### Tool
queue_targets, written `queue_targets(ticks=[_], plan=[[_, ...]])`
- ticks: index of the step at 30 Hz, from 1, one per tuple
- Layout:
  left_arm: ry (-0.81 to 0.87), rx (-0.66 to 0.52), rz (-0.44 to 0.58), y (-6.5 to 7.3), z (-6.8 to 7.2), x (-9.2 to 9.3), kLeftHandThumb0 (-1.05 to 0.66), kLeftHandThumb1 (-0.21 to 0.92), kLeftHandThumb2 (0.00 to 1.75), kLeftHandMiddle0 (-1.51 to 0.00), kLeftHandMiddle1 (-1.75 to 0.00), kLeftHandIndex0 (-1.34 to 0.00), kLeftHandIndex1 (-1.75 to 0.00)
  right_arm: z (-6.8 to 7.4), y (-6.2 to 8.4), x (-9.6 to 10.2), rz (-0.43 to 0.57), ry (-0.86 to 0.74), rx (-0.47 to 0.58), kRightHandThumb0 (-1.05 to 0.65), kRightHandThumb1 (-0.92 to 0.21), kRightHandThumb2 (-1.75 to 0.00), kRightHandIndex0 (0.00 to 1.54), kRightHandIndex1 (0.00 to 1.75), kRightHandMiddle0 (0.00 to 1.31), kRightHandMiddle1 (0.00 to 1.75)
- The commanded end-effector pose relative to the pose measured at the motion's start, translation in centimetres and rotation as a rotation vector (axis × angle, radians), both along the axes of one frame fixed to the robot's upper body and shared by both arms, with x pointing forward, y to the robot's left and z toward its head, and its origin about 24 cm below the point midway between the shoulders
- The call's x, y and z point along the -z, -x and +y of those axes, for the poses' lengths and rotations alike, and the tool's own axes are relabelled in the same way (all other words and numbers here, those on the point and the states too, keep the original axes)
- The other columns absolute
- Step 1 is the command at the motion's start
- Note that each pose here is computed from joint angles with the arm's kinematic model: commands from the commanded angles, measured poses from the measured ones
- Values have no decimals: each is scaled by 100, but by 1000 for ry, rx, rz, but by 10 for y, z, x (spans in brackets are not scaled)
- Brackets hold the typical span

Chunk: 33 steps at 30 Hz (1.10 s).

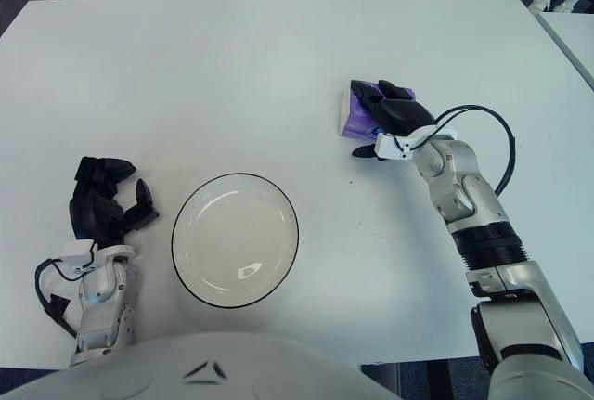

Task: Put the tissue paper into the plate.

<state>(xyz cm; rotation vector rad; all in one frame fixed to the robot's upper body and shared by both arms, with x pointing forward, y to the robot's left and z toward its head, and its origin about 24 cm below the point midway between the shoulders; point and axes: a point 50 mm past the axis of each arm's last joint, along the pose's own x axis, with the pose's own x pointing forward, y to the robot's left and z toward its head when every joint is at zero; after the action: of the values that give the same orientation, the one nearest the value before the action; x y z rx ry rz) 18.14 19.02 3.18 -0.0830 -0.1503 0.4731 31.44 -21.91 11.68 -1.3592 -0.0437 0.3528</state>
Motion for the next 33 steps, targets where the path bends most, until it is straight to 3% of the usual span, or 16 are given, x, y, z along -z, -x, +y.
queue_targets(ticks=[1, 7, 9, 10, 11, 12, 14, 17, 19, 21, 24, 33], plan=[[35, -16, 79, 8, 0, 14, -1, 26, 138, -67, -166, -45, -175, -1, 9, 35, 148, -3, 17, -102, -65, -40, 0, 0, 0, 0], [45, -9, 69, 8, -1, 14, -1, 26, 138, -66, -169, -44, -175, -1, 8, 35, 131, -58, 32, -100, -65, -41, 0, 0, 0, 0], [45, -8, 68, 8, -1, 15, -1, 26, 139, -66, -170, -44, -175, 0, 8, 35, 114, -101, 47, -96, -60, -55, 0, 1, 0, 0], [45, -8, 68, 8, -1, 15, -1, 26, 139, -66, -170, -44, -175, 0, 8, 35, 105, -121, 54, -93, -53, -68, 1, 16, 0, 1], [43, -8, 70, 8, -1, 15, -1, 26, 139, -66, -170, -44, -175, 0, 9, 35, 94, -145, 61, -88, -47, -79, 1, 43, 0, 5], [41, -8, 71, 8, -1, 15, -1, 26, 139, -66, -171, -44, -175, 1, 9, 35, 87, -161, 65, -85, -44, -83, 2, 63, 0, 22], [39, -11, 77, 7, -1, 15, -1, 25, 140, -66, -171, -44, -175, 0, 10, 34, 76, -200, 64, -73, -33, -100, 12, 121, 0, 79], [38, -13, 81, 7, -1, 14, -1, 26, 140, -65, -172, -44, -175, 0, 11, 34, 67, -235, 61, 7, -34, -116, 45, 154, 1, 143], [37, -14, 82, 7, -1, 14, -1, 26, 140, -65, -172, -44, -175, -1, 12, 33, 58, -240, 60, 22, -30, -125, 52, 161, 8, 155], [37, -15, 83, 7, -1, 14, -1, 26, 139, -65, -171, -44, -175, -1, 12, 32, 36, -237, 59, 9, -21, -140, 66, 166, 32, 166], [37, -15, 82, 7, -2, 14, -1, 26, 139, -66, -170, -44, -175, 1, 14, 30, -7, -250, 62, 3, -11, -154, 77, 168, 49, 172], [41, -12, 77, 6, -2, 15, -1, 26, 138, -67, -168, -44, -175, 3, 18, 28, -51, -348, 69, 0, 1, -165, 90, 164, 61, 175]])
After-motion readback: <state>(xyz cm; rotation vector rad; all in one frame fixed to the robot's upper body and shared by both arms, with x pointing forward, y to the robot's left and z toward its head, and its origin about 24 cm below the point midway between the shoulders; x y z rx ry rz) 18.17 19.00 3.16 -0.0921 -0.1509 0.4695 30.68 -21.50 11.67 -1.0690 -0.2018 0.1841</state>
